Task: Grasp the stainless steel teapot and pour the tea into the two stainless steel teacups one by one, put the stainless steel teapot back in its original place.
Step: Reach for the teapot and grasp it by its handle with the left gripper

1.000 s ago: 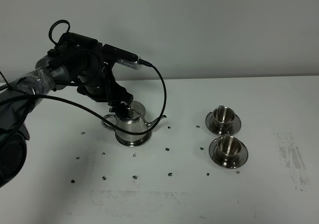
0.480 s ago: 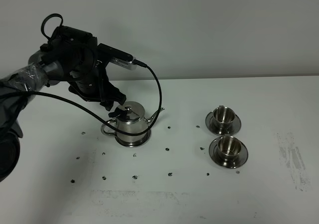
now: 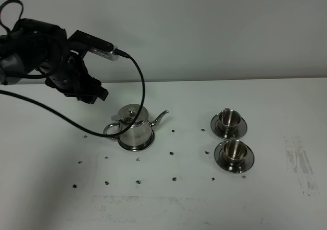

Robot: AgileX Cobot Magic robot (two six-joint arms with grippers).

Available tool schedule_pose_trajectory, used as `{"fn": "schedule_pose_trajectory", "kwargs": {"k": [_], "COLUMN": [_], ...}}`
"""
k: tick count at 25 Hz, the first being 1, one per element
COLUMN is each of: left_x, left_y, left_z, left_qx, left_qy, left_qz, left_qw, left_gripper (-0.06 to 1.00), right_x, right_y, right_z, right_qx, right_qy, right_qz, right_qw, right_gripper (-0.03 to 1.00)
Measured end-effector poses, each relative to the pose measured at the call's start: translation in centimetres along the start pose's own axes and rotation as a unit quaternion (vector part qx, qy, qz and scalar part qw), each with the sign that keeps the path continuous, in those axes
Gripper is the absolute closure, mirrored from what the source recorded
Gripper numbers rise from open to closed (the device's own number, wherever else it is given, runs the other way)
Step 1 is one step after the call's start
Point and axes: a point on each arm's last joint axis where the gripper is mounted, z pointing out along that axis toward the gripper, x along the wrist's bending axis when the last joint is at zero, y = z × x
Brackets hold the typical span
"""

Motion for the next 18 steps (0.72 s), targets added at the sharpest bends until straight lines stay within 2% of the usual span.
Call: {"fn": "schedule_pose_trajectory", "kwargs": {"k": [3, 7, 14, 18], "left_x": [0.3, 0.0, -0.2, -0.8], "left_y": [-2.2, -4.4, -4.2, -4.5], "left_z": [-0.7, 0.8, 2.5, 4.7], "left_qx": [-0.017, -0.012, -0.056, -0.064], "left_qy": [-0.005, -0.024, -0.012, -0.009], "left_qz": [0.022, 0.055, 0.082, 0.119], "left_qw": [1.000, 0.998, 0.995, 0.991], "left_gripper": [0.33, 0.33, 0.33, 0.33], "right_x": [0.0, 0.0, 0.0, 0.0], "right_y": [0.0, 0.0, 0.0, 0.0], "right_z": [0.0, 0.0, 0.0, 0.0], "right_qx": [0.000, 0.000, 0.000, 0.000], "right_qy": [0.000, 0.000, 0.000, 0.000], "right_qz": [0.000, 0.000, 0.001, 0.001], "right_qw": [1.000, 1.000, 1.000, 1.000], "right_gripper": [0.63, 0.63, 0.63, 0.63]}}
